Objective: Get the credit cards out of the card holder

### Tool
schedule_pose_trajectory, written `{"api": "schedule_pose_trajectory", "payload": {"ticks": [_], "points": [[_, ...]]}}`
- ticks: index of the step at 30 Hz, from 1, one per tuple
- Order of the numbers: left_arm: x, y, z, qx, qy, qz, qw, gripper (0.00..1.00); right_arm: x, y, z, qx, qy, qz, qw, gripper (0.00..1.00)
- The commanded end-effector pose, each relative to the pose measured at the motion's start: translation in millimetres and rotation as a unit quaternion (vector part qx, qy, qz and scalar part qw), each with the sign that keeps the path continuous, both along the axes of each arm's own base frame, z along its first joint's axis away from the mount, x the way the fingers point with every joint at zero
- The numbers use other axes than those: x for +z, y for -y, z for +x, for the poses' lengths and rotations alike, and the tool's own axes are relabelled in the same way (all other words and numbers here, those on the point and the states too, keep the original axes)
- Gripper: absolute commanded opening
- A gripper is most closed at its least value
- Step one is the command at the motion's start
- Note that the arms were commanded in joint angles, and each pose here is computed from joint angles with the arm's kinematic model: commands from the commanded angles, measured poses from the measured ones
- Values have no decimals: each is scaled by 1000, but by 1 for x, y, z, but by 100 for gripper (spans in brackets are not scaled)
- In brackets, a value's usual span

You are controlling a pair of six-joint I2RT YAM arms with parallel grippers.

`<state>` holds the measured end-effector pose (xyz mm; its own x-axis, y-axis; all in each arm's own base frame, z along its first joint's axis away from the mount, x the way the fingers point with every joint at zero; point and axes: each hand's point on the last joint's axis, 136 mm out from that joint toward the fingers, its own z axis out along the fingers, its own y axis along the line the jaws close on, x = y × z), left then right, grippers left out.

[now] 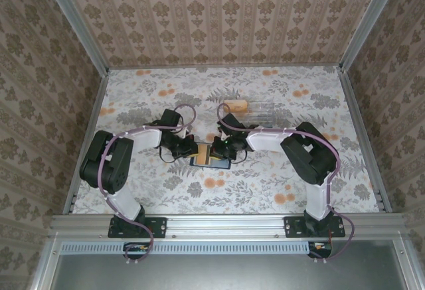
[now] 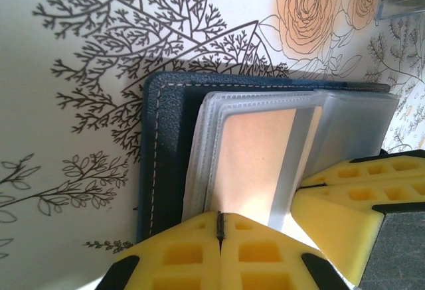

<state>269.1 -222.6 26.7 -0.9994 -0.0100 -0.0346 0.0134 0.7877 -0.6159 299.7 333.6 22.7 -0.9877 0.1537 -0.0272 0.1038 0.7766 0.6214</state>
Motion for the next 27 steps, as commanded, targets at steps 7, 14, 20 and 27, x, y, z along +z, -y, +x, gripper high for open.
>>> {"api": "schedule_pose_trajectory", "payload": {"ticks": [7, 14, 20, 27], "points": [[-22, -25, -11, 19, -34, 52, 998, 0, 0, 25, -8, -20, -12, -5, 1000, 0], [-14, -17, -8, 13, -27, 32, 999, 0, 11, 17, -4, -11, 3, 16, 1000, 3], [6, -12, -3, 11, -4, 19, 1000, 2, 21, 7, 0, 5, 20, 20, 1000, 8], [24, -9, 1, 10, 15, 6, 1000, 19, 23, -1, 1, 15, 23, 23, 999, 10]]}}
